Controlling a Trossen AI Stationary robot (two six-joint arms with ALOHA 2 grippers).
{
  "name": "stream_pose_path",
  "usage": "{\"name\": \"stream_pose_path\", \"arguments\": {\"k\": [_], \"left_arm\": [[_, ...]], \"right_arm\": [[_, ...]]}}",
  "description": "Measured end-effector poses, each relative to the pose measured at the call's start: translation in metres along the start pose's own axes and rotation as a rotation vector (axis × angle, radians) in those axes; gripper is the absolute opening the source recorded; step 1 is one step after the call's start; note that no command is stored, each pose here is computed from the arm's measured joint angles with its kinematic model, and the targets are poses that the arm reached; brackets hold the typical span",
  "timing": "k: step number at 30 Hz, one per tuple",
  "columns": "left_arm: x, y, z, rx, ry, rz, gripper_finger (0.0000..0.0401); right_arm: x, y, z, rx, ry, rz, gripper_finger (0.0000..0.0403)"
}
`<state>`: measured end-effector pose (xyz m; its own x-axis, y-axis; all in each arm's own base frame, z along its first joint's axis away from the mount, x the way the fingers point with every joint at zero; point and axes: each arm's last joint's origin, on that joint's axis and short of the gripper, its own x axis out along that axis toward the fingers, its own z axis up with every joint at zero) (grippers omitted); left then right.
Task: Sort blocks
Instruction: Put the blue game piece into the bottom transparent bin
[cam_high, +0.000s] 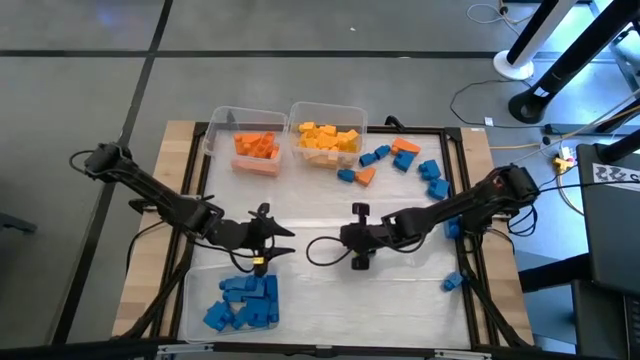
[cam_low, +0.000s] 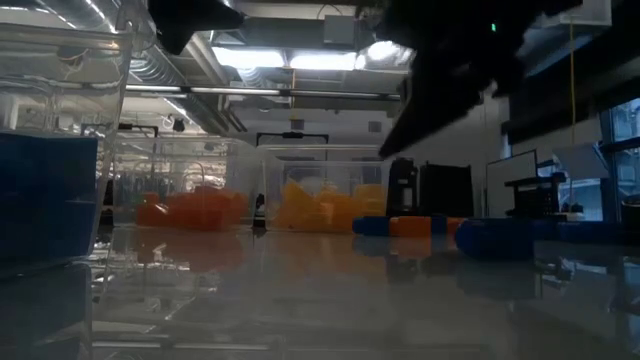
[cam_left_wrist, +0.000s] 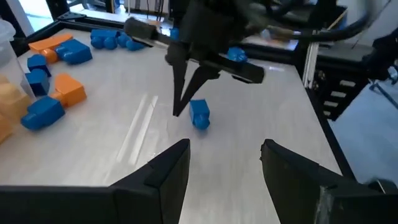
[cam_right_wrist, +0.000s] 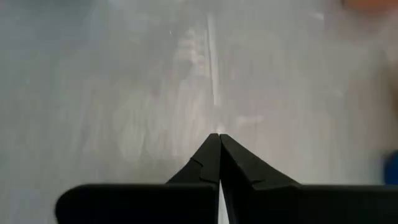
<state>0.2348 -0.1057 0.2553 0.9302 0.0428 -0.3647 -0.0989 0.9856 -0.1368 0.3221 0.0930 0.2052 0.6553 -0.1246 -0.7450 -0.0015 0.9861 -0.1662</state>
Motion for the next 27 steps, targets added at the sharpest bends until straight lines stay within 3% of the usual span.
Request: {"name": "stream_pose_path", "arguments": {"k": [6, 11, 19, 27], "left_arm": [[0.034, 0.003, -0.002, -0.035, -0.022, -0.114, 0.0184], [0.076, 0.012, 0.004, -0.037, 0.037, -0.144, 0.0184], [0.151, 0.012, 0.018, 0.075, 0.149, -0.135, 0.0184], [0.205, 0.010, 0.012, 0.212, 0.305, -0.097, 0.0184]], "right_arm": [[-0.025, -0.009, 0.008, -0.050, 0.023, -0.045, 0.0007], [-0.050, -0.019, 0.010, -0.055, 0.018, -0.130, 0.0007], [-0.085, -0.034, 0.006, -0.057, 0.008, -0.223, 0.0007], [-0.095, -0.039, 0.000, -0.076, 0.046, -0.250, 0.0007]]}}
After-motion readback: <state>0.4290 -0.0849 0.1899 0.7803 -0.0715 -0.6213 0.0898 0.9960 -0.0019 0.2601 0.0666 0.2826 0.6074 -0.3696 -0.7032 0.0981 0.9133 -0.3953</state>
